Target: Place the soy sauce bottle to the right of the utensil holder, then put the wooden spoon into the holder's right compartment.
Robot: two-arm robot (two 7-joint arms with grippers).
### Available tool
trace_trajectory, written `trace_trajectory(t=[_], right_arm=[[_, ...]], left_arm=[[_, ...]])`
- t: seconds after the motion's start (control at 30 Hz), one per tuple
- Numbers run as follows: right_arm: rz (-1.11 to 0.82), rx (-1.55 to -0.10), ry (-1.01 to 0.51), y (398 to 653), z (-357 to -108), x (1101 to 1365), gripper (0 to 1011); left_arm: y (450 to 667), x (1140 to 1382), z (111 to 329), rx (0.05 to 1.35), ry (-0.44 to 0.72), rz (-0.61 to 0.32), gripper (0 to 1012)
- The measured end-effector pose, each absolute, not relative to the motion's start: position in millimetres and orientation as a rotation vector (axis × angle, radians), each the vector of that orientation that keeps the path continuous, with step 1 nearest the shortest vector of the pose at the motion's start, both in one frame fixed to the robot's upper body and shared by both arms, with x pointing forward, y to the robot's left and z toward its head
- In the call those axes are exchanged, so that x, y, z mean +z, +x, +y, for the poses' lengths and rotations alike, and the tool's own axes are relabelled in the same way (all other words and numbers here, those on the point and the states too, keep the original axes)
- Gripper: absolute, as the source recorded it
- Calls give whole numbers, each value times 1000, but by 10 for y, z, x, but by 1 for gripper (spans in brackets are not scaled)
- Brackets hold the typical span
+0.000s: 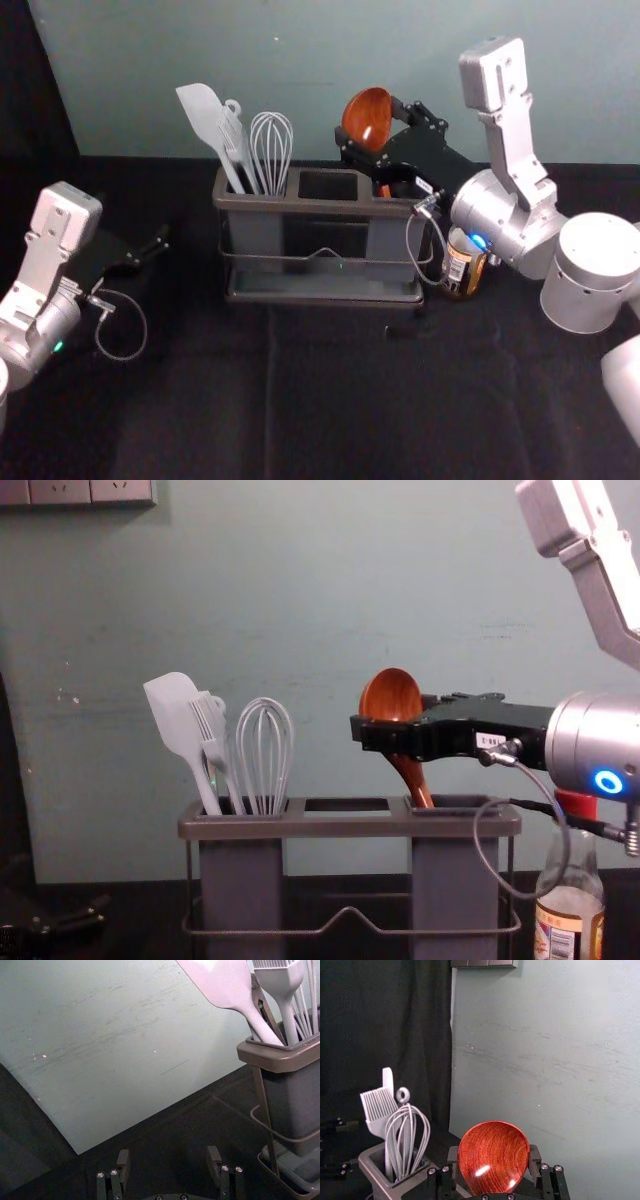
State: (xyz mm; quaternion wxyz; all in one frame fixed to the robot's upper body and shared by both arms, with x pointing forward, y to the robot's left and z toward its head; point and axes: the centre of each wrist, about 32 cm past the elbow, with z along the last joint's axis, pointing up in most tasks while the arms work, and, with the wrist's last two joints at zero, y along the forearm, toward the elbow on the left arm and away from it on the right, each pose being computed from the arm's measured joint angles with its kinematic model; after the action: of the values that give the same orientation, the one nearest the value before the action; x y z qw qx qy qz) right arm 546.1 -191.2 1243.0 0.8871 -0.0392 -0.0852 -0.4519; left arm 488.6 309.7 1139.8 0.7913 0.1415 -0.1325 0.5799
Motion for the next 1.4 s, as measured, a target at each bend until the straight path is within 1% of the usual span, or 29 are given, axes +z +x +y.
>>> trace_trajectory(t=[0.37, 0.9, 1.4], right_arm=[[-167, -938, -86, 5387, -1935, 12372, 838], [-174, -949, -103, 5315, -1925, 12373, 838], [-174, -949, -104, 5318, -1922, 12373, 838]], left_arm=[[4886, 11398, 3097, 1248, 305, -285, 1005], [4886, 11398, 3097, 1248, 304, -285, 1005], [4886, 11398, 3097, 1248, 304, -285, 1005]])
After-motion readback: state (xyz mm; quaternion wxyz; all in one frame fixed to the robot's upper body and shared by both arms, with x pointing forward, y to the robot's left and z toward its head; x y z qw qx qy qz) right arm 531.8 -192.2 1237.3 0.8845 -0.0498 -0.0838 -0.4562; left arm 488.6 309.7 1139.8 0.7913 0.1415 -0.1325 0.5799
